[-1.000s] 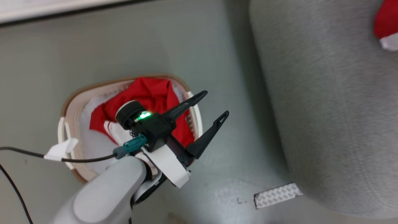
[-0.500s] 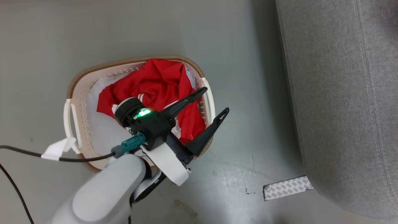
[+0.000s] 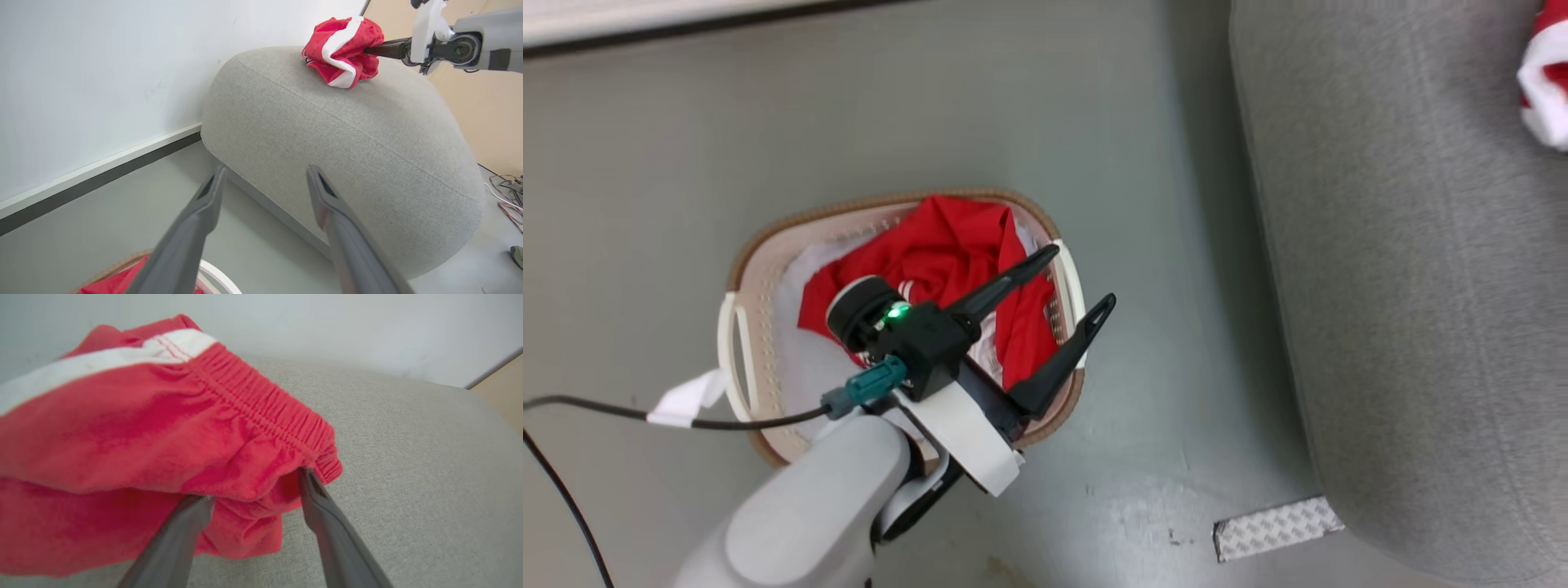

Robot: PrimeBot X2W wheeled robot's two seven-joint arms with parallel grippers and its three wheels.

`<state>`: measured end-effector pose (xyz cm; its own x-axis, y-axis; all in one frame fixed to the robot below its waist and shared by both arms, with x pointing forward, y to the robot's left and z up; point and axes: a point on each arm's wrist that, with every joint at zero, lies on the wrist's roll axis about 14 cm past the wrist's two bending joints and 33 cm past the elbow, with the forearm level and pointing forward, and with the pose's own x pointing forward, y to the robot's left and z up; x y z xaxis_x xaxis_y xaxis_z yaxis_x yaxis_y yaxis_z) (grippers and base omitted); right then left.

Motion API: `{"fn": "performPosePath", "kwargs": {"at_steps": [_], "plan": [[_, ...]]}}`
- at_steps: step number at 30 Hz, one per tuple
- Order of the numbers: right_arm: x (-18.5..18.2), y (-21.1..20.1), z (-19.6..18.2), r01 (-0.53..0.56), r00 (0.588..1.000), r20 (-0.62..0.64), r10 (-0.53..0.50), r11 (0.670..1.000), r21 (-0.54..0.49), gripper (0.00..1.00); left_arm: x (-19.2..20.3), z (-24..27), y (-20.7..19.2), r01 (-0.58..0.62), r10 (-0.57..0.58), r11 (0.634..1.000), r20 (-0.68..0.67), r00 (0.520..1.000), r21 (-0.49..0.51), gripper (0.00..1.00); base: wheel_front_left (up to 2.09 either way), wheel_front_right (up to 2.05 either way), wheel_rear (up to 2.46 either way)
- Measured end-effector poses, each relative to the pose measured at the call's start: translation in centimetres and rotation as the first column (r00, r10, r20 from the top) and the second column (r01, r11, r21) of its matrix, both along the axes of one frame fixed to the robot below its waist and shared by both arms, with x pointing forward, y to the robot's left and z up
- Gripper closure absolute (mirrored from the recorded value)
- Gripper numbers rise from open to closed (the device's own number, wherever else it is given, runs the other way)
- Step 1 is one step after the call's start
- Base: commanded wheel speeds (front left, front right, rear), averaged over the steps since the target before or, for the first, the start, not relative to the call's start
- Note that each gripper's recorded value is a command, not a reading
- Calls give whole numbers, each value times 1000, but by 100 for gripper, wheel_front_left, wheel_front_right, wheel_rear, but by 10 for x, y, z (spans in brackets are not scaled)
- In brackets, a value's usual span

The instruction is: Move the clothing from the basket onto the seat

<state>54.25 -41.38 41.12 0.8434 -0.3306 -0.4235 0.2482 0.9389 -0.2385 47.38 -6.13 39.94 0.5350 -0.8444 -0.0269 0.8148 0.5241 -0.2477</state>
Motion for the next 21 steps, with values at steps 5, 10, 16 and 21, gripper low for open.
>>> {"fn": "performPosePath", "kwargs": {"at_steps": [5,10,16,21], "plan": [[-20,2,13,-7,998,-65,7,1000,6,0,-10,21,-4,-9,9,1000,11,1000,-17,0,0,0,0],[-47,0,38,-26,994,-103,26,1000,-1,0,-24,45,-6,-25,26,999,32,999,-23,0,0,0,0],[-68,2,99,-88,996,19,89,995,-37,0,-40,84,-4,-65,69,997,88,994,-40,0,0,0,0],[-81,20,157,-171,965,193,180,983,-62,0,-53,124,4,-115,127,990,153,980,-80,0,0,0,0]]}}
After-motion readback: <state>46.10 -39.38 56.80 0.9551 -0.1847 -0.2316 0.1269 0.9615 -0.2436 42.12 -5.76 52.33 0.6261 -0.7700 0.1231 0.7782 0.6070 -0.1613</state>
